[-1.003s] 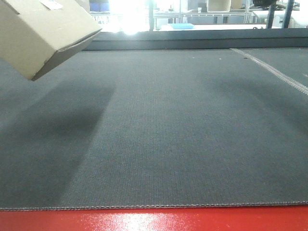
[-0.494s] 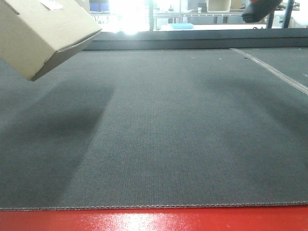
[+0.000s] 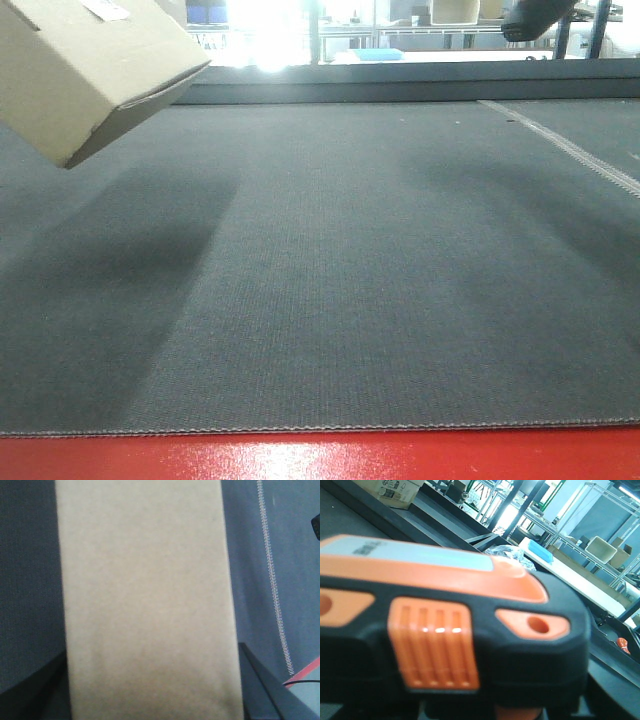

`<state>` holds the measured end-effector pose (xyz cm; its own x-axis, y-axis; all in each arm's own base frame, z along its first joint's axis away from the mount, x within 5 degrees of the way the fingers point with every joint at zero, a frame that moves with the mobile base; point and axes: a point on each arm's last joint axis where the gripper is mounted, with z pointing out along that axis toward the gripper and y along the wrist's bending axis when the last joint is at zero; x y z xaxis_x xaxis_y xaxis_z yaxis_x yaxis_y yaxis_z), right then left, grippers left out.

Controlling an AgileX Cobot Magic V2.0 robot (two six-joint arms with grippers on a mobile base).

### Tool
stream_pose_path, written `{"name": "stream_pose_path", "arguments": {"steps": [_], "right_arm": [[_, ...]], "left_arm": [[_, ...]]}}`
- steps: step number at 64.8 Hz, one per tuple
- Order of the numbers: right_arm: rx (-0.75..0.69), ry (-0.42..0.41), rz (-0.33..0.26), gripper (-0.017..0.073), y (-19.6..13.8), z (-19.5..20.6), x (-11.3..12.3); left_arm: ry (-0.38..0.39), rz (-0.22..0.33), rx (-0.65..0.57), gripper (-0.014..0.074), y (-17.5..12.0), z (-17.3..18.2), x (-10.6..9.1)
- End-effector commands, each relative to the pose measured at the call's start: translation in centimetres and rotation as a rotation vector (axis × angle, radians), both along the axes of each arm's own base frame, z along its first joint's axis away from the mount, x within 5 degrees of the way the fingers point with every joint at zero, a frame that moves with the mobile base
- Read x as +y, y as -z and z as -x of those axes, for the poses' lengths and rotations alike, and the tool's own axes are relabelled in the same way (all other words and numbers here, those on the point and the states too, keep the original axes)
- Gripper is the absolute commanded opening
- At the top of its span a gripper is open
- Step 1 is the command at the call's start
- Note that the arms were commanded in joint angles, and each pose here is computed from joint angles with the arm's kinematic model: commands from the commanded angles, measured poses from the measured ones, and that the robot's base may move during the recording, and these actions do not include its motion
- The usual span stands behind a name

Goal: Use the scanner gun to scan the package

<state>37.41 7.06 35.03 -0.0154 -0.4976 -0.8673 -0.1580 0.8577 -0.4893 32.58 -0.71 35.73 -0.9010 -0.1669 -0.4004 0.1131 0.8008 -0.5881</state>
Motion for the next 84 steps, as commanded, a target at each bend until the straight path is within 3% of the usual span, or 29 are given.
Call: {"name": "stream_pose_path", "arguments": {"steps": [1,15,23,46,51,63,70,81,84], "right_arm": [[-0.077,0.024,-0.004,-0.0160,-1.5,0.1,-0.4],[-0.079,0.025,-0.004,-0.0160,-1.6,0.1,-0.4],[-0.075,0.034,-0.054,-0.0160,-2.1,0.5,-0.6],[-0.061,0.074,-0.514,-0.0160,-6.2,4.4,-1.6],[-0.057,0.082,-0.587,-0.0160,-6.5,5.0,-1.8],[0.016,0.122,-0.671,-0.0160,-4.3,5.2,-1.9],[0.055,0.207,-0.710,-0.0160,-1.6,5.4,-2.6],[0.066,0.358,-0.650,-0.0160,2.6,6.2,-3.9],[0.072,0.386,-0.662,-0.0160,3.5,6.3,-4.2]], "left_arm": [[0.004,0.015,-0.026,-0.0111,-0.7,0.3,-0.2],[0.004,0.015,-0.026,-0.0111,-0.7,0.3,-0.2],[0.004,0.012,-0.025,-0.0111,-0.6,0.3,-0.2],[0.004,-0.003,-0.023,-0.0111,-0.5,0.3,-0.1],[0.005,-0.025,-0.019,-0.0111,-0.4,0.3,0.1],[0.005,-0.053,-0.015,-0.0111,-0.3,0.4,0.2],[0.005,-0.062,-0.013,-0.0111,-0.2,0.4,0.3],[0.005,-0.062,-0.013,-0.0111,-0.2,0.4,0.3],[0.005,-0.061,-0.014,-0.0111,-0.2,0.4,0.3]]}}
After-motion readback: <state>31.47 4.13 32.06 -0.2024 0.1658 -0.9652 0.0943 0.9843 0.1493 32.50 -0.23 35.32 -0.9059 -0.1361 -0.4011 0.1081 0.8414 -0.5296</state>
